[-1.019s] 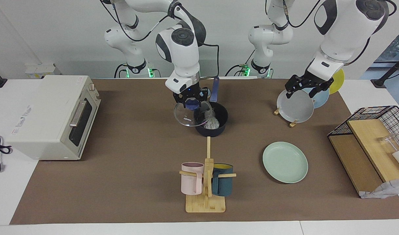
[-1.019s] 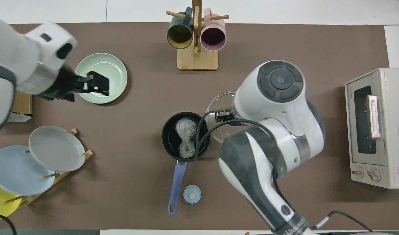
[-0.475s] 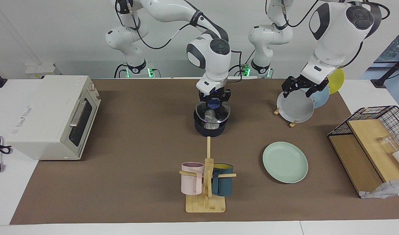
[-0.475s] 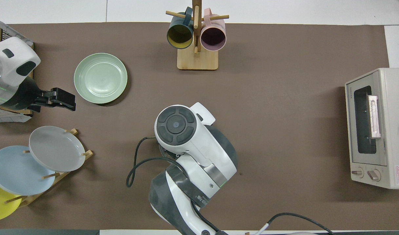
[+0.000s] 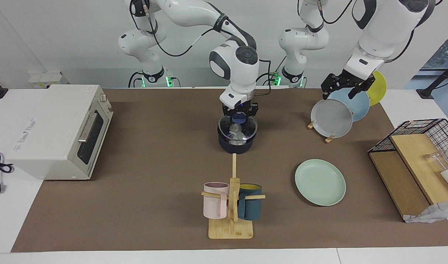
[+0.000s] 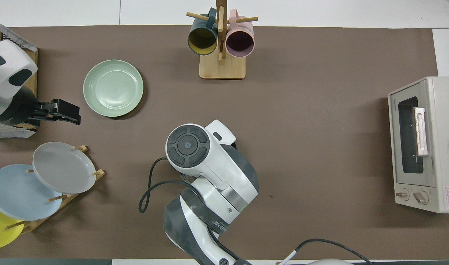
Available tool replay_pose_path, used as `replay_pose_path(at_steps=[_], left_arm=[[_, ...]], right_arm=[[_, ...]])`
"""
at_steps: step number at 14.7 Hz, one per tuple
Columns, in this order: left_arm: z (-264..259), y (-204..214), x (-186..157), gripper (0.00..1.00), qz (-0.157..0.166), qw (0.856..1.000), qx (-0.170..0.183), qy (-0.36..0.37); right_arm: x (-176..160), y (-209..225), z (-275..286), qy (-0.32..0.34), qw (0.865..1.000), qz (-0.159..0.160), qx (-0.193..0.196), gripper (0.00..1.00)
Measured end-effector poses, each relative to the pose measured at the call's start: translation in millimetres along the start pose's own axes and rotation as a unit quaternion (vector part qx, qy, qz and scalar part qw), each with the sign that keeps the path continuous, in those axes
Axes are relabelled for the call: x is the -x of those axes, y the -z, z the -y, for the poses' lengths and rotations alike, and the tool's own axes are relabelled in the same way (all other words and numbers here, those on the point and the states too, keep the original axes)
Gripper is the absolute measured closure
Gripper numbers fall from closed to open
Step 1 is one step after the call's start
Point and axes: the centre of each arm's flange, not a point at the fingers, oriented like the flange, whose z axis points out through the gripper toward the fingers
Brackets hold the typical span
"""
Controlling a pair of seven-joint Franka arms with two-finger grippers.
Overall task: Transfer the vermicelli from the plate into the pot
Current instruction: 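Lower the glass lid onto the saucepan with the right gripper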
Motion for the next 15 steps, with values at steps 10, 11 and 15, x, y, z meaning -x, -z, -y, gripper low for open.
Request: replay_pose_path(at_steps=[10, 11, 15], left_arm=[[5.8, 7.8, -0.1, 0.0, -0.009, 1.0, -0.001, 0.001], [5.9, 7.7, -0.2, 0.0, -0.009, 1.0, -0.001, -0.001], [6.4, 1.4, -4.2, 0.0, -0.003, 1.0, -0.002, -0.002]], right_arm=[[-10.3, -4.5, -5.2, 0.0, 1.0, -0.015, 0.006, 0.33], [-10.3, -4.6, -5.2, 0.0, 1.0, -0.015, 0.006, 0.33], [-11.6, -4.4, -5.5, -0.003, 1.0, -0.016, 0.004, 0.28]])
